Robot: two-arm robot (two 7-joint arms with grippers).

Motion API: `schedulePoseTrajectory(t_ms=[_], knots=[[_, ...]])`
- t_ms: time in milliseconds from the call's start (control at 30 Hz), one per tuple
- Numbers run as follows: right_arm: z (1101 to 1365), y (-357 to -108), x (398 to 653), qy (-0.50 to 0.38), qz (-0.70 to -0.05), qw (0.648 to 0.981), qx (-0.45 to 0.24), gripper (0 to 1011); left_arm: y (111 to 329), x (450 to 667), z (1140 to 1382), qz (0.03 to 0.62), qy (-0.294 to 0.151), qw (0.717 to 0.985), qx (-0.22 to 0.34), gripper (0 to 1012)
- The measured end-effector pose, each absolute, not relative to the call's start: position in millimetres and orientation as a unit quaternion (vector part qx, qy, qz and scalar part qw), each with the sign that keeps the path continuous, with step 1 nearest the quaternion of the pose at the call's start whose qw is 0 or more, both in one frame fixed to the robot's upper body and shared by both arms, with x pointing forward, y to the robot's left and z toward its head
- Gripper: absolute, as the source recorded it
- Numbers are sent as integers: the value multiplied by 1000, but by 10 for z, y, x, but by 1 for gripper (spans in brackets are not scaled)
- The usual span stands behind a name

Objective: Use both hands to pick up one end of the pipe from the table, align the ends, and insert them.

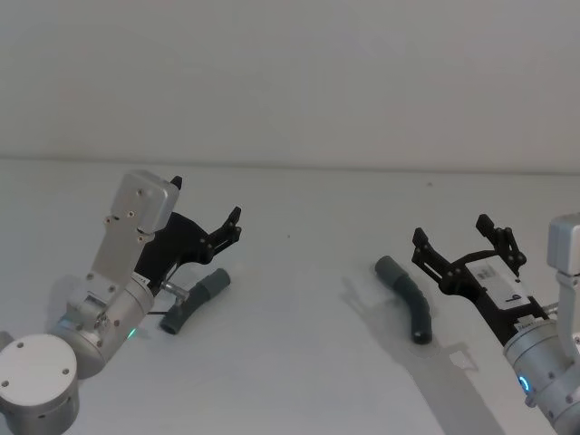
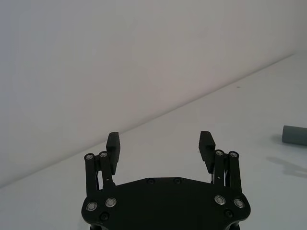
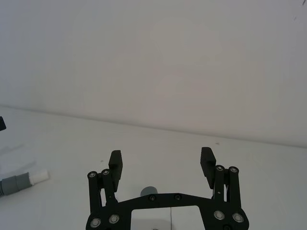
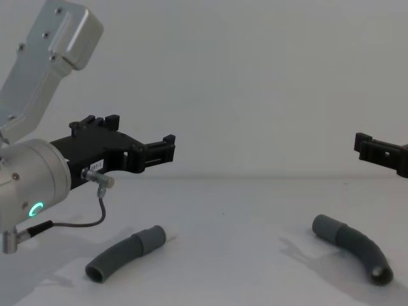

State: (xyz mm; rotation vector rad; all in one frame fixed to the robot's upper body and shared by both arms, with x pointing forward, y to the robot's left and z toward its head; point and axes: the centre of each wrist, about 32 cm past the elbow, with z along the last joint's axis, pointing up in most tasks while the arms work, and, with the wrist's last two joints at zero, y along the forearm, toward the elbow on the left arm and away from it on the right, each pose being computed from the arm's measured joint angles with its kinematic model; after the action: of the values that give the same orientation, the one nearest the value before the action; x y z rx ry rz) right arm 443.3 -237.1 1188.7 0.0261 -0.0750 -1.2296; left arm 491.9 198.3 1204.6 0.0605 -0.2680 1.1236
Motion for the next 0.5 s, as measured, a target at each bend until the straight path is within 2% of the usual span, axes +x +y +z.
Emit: schedulePoseTrajectory(t_ms=[500], knots=[[11887,-2371,4433,-35,-577,816,12,1001,1985,4920,12044,531,-126,837,29,1002]])
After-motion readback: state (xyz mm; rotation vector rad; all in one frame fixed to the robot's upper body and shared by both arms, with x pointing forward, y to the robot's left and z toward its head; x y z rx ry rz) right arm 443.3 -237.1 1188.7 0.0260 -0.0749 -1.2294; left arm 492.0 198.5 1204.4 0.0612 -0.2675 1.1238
